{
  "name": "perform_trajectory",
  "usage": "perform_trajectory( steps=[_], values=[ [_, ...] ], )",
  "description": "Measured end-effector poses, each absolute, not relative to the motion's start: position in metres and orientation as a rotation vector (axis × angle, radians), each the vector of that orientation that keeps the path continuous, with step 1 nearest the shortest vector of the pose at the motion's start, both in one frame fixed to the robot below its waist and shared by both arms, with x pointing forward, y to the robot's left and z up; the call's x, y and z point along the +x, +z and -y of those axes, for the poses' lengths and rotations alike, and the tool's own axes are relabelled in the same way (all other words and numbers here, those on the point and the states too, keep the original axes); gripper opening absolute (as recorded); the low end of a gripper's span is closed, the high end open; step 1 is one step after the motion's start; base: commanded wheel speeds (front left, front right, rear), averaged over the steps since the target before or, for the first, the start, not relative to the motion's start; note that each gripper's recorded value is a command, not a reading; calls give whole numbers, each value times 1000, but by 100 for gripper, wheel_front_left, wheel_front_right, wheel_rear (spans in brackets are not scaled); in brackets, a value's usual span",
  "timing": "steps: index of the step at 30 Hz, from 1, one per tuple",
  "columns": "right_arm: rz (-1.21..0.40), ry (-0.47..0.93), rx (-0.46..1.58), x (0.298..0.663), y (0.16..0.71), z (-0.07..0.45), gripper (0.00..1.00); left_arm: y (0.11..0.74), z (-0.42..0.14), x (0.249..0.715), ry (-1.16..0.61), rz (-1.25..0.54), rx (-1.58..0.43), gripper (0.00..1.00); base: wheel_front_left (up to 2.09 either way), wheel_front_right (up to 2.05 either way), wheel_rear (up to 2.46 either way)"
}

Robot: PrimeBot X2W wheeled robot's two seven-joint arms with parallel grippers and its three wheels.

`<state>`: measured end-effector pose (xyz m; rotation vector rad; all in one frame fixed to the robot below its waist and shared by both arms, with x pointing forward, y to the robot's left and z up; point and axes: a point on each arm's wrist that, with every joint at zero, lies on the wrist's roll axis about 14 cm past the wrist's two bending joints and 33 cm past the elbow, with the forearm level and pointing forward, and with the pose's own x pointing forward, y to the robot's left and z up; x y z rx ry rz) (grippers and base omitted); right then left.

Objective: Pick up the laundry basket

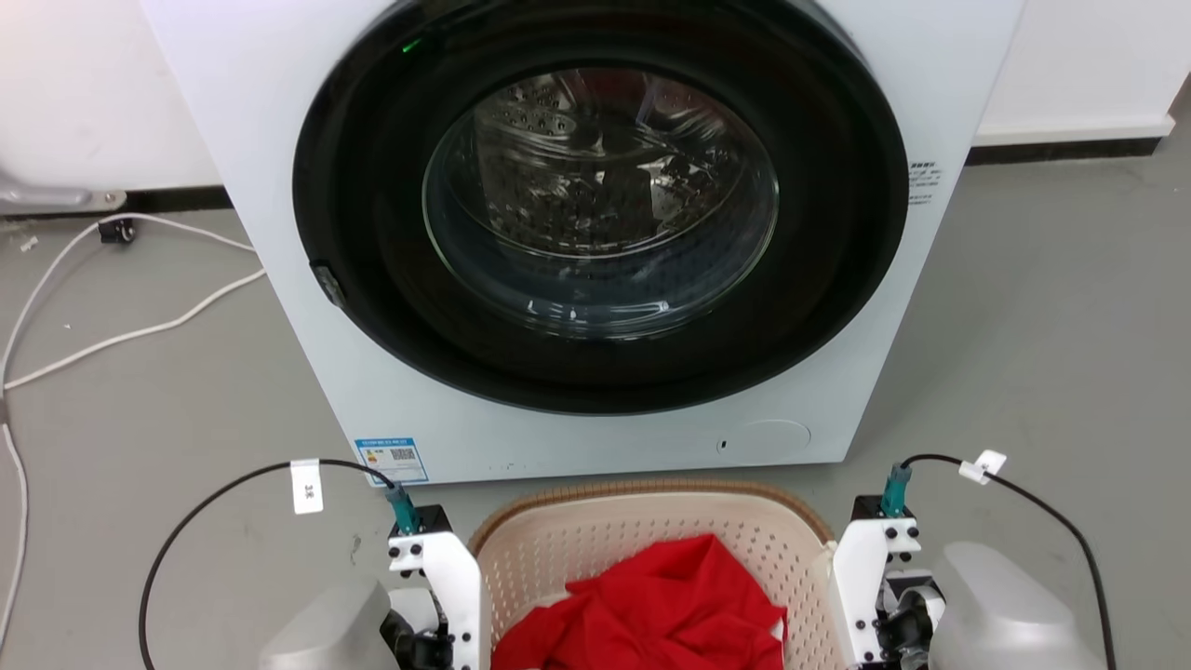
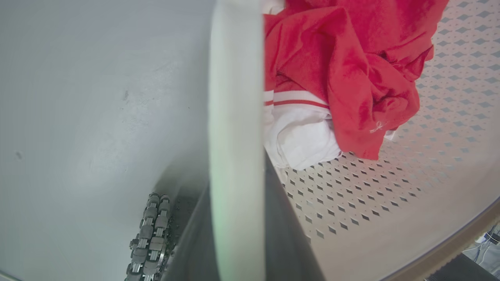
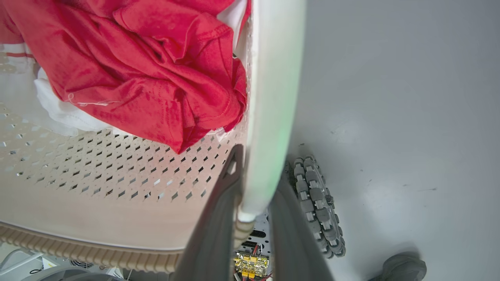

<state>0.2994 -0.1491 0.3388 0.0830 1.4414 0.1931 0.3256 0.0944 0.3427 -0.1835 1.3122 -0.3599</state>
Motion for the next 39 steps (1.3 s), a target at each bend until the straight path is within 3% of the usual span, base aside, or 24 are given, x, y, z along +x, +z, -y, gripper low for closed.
perform_trajectory(
  steps=[15,39],
  values=[
    [-1482,201,69,283,345,149,0,347,-94,307,-361,-1343,-193,0,0,0,0],
    [-1477,207,56,291,345,148,0,344,-94,317,-351,-1296,-209,0,0,0,0]
  ],
)
